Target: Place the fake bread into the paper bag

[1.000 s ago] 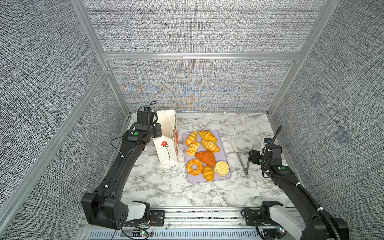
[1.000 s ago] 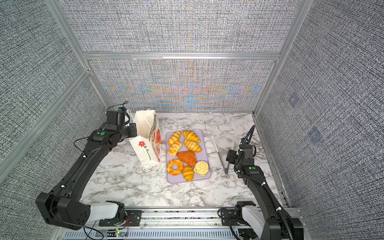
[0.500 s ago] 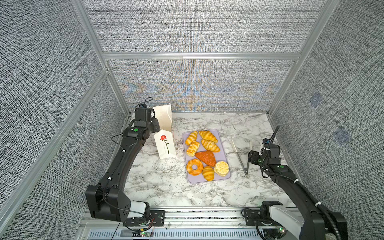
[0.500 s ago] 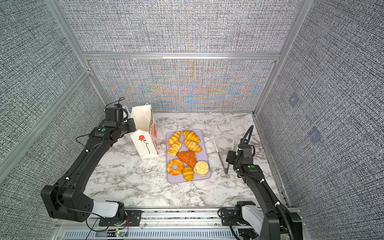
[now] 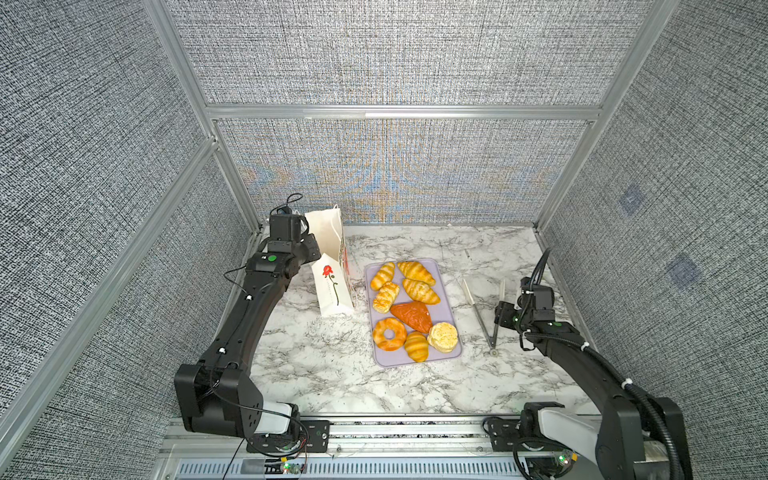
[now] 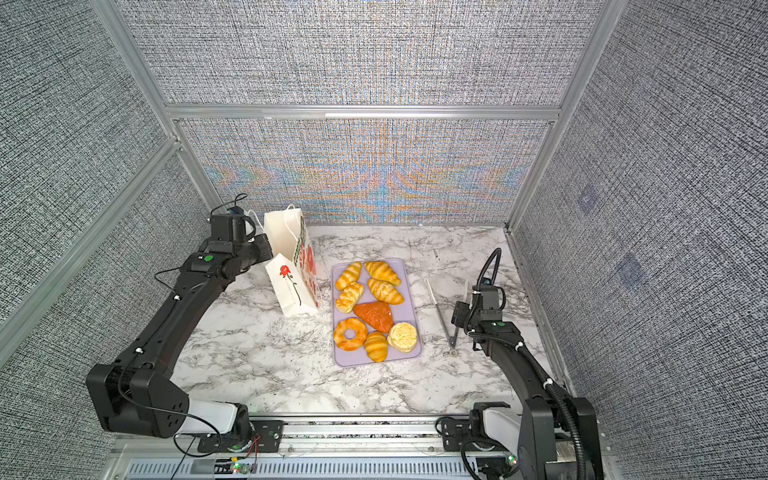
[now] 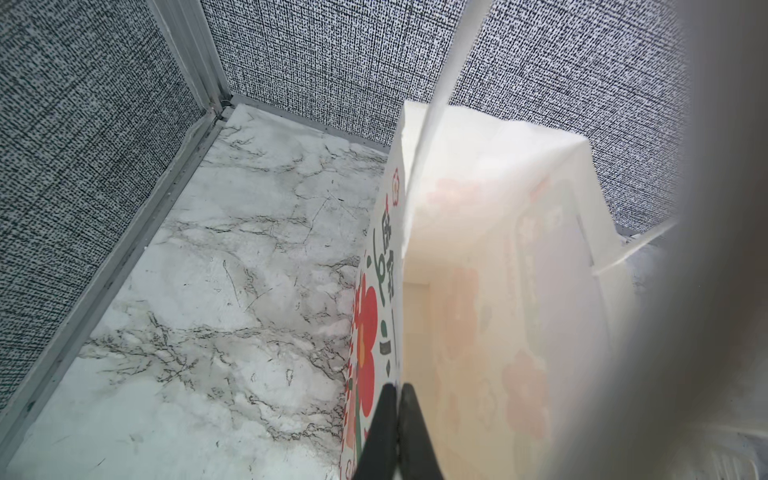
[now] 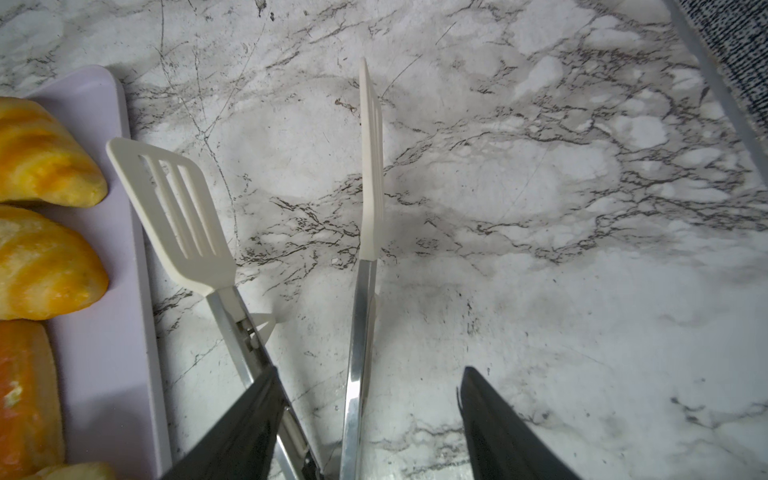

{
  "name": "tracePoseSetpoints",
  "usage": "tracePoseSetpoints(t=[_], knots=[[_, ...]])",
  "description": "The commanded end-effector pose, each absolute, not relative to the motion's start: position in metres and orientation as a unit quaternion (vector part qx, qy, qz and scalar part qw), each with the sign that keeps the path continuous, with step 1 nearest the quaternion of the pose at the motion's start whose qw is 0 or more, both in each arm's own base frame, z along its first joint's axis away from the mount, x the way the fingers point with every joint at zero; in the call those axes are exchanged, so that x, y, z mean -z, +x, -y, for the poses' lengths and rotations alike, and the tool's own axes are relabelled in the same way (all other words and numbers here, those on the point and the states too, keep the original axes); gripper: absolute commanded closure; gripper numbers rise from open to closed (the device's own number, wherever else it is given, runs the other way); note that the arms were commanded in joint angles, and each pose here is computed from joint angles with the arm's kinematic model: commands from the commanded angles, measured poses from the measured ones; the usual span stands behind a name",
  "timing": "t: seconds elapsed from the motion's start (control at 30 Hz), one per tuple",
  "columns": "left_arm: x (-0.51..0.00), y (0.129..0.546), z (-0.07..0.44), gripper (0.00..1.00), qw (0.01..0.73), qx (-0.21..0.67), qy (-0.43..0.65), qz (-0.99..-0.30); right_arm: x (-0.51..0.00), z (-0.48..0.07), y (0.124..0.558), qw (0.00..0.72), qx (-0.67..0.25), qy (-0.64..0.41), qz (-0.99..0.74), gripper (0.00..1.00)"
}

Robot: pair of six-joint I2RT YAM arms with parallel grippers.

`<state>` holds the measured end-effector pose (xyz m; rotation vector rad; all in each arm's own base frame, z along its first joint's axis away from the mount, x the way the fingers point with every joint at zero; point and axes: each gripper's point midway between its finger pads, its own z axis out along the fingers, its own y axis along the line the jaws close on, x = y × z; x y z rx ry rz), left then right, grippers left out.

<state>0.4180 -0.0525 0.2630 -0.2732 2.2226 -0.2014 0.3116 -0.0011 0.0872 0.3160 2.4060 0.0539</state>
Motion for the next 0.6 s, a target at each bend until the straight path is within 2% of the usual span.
tracePoseSetpoints(t=[0.0, 0.2, 0.43, 0.57], knots=[[-0.265, 0.416, 0.055, 0.92, 0.434, 0.089, -0.107, -0.890, -0.084, 0.000, 0.312, 0.339, -0.022, 0.122, -0.932, 0.35], [-0.264, 0.410, 0.054, 0.68, 0.434, 0.092, -0.109, -0.890, -0.074, 0.000, 0.316, 0.316, -0.018, 0.124, -0.940, 0.38], [-0.270, 0.399, 0.049, 0.41, 0.444, 0.088, -0.115, -0.884, -0.062, 0.001, 0.317, 0.275, -0.007, 0.126, -0.953, 0.52], [-0.280, 0.390, 0.047, 0.26, 0.462, 0.090, -0.114, -0.875, -0.056, 0.000, 0.315, 0.263, -0.007, 0.127, -0.956, 0.54]])
